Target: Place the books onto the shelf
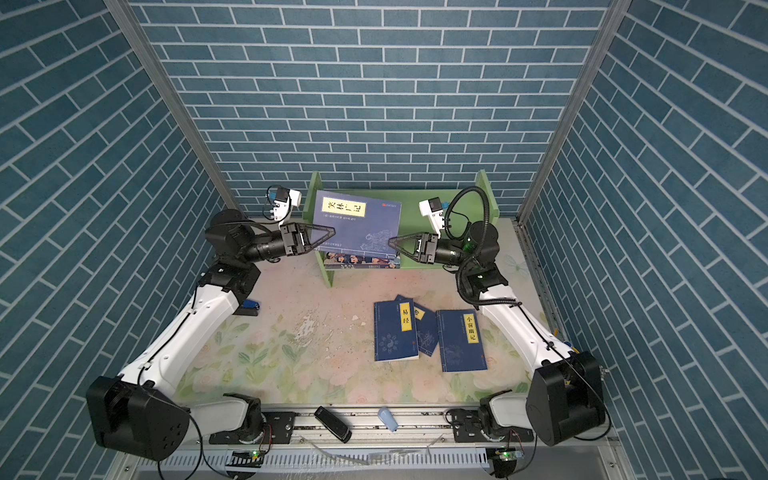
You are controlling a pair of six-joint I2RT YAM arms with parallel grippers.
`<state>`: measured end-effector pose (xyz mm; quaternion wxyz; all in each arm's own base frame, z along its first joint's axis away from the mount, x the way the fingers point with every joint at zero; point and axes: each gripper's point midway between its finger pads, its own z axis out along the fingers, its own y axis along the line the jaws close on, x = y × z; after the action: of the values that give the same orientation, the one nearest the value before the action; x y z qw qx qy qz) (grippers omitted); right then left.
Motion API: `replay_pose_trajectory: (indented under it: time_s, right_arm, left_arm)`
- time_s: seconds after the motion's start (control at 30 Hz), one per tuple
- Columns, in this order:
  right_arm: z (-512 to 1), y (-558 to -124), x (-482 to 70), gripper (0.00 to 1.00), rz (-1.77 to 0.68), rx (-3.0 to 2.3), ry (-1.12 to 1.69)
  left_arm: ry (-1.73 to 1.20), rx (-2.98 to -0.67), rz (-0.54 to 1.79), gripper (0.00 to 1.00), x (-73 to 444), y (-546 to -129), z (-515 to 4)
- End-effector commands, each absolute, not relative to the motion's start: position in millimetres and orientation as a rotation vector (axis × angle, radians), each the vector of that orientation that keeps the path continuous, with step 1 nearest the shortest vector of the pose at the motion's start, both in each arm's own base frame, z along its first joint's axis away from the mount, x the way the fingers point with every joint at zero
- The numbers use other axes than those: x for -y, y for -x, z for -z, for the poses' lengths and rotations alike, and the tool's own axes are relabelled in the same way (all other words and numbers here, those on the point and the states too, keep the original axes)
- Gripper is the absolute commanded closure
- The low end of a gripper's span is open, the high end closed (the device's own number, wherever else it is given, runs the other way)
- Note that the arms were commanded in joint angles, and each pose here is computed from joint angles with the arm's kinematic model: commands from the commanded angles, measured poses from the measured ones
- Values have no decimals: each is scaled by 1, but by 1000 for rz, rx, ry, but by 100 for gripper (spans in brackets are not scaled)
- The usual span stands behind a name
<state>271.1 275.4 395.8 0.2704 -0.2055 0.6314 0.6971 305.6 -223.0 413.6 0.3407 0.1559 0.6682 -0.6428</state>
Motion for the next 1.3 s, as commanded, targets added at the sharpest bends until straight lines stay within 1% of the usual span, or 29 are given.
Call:
replay_pose_trajectory:
  time_s: [0.0, 0.13, 0.27, 0.33, 0.37, 0.4, 0.43, 0.5, 0.53, 0.6, 0.67, 0.8, 0.87, 1.03, 1.27]
  right_arm:
    - [-410, -267, -279, 71, -1914, -1636, 562]
    - [-406, -268, -288, 73, -1937, -1663, 575]
    - [-407, -269, -290, 82, -1939, -1668, 578]
    - [-409, -270, -289, 91, -1933, -1664, 578]
    - [-411, -270, -289, 94, -1927, -1663, 581]
    - [-412, -271, -290, 98, -1917, -1670, 583]
    - [-412, -273, -290, 100, -1899, -1687, 577]
    - [-408, -281, -290, 100, -1840, -1749, 552]
    - [-405, -286, -289, 100, -1800, -1789, 538]
    - [-403, -294, -287, 100, -1742, -1844, 524]
    - [-403, -303, -283, 100, -1701, -1883, 506]
    - [-401, -323, -278, 100, -1664, -1955, 477]
    - [-394, -332, -278, 100, -1648, -2006, 468]
    - [-384, -356, -288, 100, -1678, -2086, 444]
    - [-374, -384, -298, 100, -1700, -2150, 402]
  left_arm:
    - [-415, -1688, 1639, 100, 220, -309, -423]
    - [-390, -1704, 1635, 100, 220, -314, -418]
    - [-384, -1704, 1632, 100, 220, -315, -418]
    - [-377, -1710, 1624, 99, 219, -315, -417]
    - [-377, -1716, 1611, 93, 219, -316, -415]
    - [-382, -1721, 1579, 81, 218, -316, -413]
    - [-378, -1743, 1527, 68, 216, -317, -408]
    - [-354, -1841, 1376, 51, 208, -321, -392]
    - [-355, -1883, 1291, 46, 202, -322, -386]
    - [-368, -1921, 1156, 39, 190, -322, -381]
    - [-340, -1950, 1033, 34, 175, -325, -381]
    - [-286, -1961, 837, 31, 145, -330, -391]
    - [-265, -1942, 799, 31, 135, -331, -401]
    - [-279, -1892, 841, 31, 136, -328, -421]
    - [-300, -1871, 931, 31, 146, -329, -425]
